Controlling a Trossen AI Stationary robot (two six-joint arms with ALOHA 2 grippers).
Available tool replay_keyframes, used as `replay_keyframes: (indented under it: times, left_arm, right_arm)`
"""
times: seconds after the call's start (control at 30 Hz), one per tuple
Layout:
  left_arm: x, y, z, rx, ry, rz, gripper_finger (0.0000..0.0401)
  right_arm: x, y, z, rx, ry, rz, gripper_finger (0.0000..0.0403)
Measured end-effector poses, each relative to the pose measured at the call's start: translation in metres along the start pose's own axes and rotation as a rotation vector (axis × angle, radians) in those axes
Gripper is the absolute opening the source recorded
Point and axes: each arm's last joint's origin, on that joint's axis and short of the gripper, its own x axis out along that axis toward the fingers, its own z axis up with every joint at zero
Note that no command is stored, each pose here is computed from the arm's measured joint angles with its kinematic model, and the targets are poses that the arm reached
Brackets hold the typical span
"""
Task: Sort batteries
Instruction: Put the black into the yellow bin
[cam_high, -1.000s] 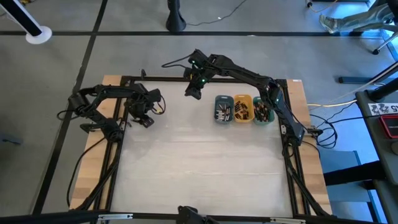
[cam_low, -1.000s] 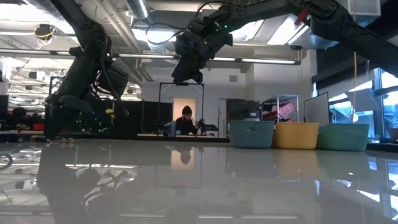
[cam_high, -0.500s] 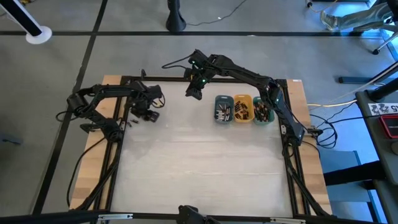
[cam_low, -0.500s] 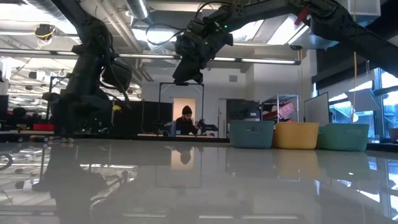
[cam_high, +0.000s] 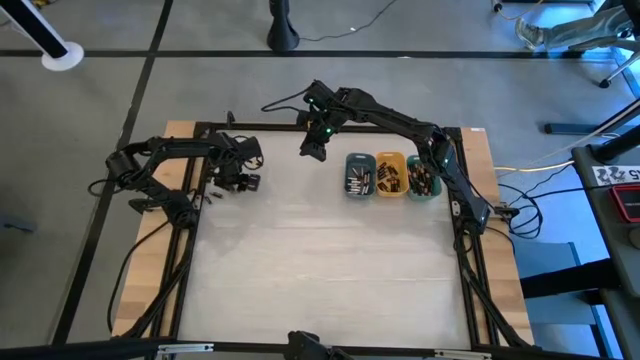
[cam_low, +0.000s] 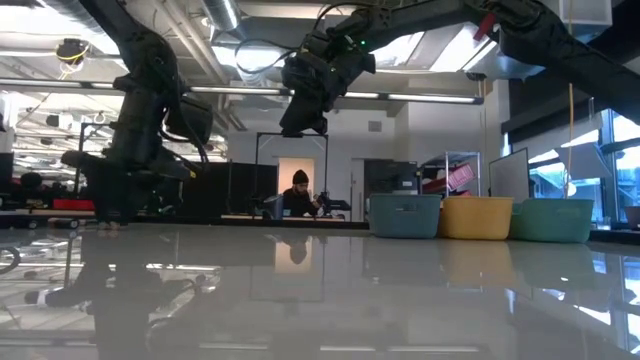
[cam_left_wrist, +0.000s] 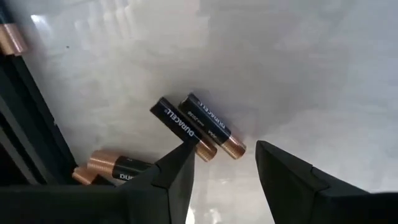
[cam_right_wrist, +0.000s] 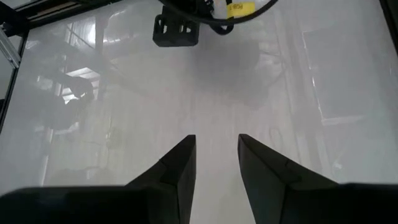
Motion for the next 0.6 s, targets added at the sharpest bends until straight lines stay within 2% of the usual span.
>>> replay_keyframes:
  times: [0.13, 0.43, 0.6]
  left_arm:
    - [0.003, -0.004, 0.004, -0.017, -0.053, -0.048, 0.0154]
    - [0.004, -0.007, 0.008, -0.001, -0.087, -0.078, 0.0135]
    - [0.003, -0.008, 0.006, 0.074, -0.094, -0.076, 0.0133]
  right_arm:
    - [0.0, 0.0, -0.002, 0.018, 0.019, 0.004, 0.0122]
    - [-0.005, -0.002, -0.016, 0.102, 0.139, -0.001, 0.0122]
    - [-0.011, 0.0, -0.025, 0.153, 0.224, 0.015, 0.0122]
